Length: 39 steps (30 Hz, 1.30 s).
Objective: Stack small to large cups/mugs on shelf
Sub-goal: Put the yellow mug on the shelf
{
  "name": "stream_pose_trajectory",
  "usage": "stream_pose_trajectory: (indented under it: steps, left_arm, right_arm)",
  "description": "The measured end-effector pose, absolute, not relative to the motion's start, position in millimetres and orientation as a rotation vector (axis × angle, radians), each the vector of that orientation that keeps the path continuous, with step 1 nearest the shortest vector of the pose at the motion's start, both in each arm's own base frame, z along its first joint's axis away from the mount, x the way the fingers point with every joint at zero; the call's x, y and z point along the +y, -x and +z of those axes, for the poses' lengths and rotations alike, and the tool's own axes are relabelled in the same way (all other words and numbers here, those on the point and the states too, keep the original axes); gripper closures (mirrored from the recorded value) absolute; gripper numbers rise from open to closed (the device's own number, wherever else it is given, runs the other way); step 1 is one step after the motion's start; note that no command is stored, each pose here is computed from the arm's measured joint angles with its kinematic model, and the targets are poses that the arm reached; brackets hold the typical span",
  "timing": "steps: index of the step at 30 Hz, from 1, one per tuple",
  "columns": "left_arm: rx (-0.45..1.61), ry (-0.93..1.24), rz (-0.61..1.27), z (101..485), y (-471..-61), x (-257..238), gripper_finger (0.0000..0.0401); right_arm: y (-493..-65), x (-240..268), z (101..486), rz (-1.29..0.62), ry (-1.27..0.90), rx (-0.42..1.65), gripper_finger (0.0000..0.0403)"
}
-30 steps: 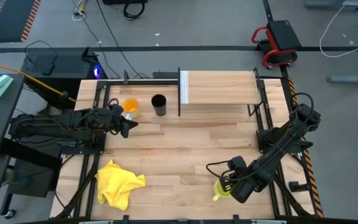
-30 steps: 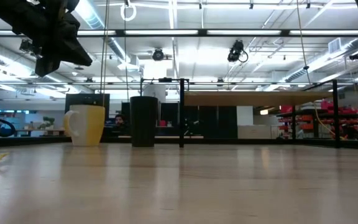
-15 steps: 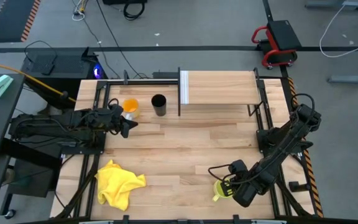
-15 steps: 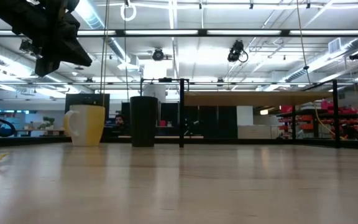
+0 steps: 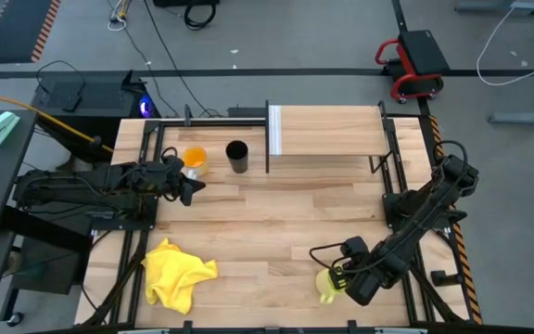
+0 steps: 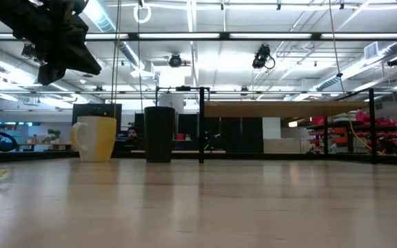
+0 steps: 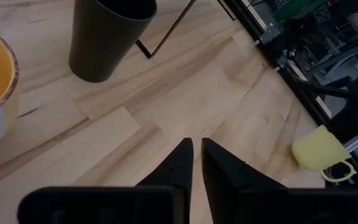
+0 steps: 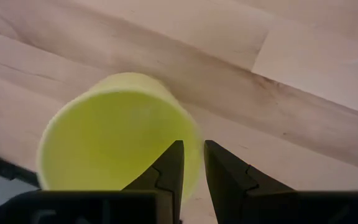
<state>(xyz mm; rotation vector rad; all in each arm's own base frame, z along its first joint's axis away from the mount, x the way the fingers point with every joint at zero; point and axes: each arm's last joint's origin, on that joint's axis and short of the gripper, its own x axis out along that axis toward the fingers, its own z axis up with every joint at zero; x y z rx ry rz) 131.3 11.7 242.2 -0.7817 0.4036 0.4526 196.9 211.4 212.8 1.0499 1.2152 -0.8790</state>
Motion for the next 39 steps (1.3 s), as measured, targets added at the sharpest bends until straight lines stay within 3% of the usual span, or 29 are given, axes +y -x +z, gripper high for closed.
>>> stream_pose_trajectory:
  steps: [31,39]
  left_arm:
    - [0.409,0.774,0.452,241.9,-131.1,11.7,0.0366]
    - [0.409,0.774,0.453,241.9,-131.1,11.7,0.0363]
  right_arm:
    - [-215.6,188.0,214.5,-0.878,-0.986,1.278,0.0331]
    - [-218.2,173.1,203.1,-0.904,-0.954,1.339,0.0362]
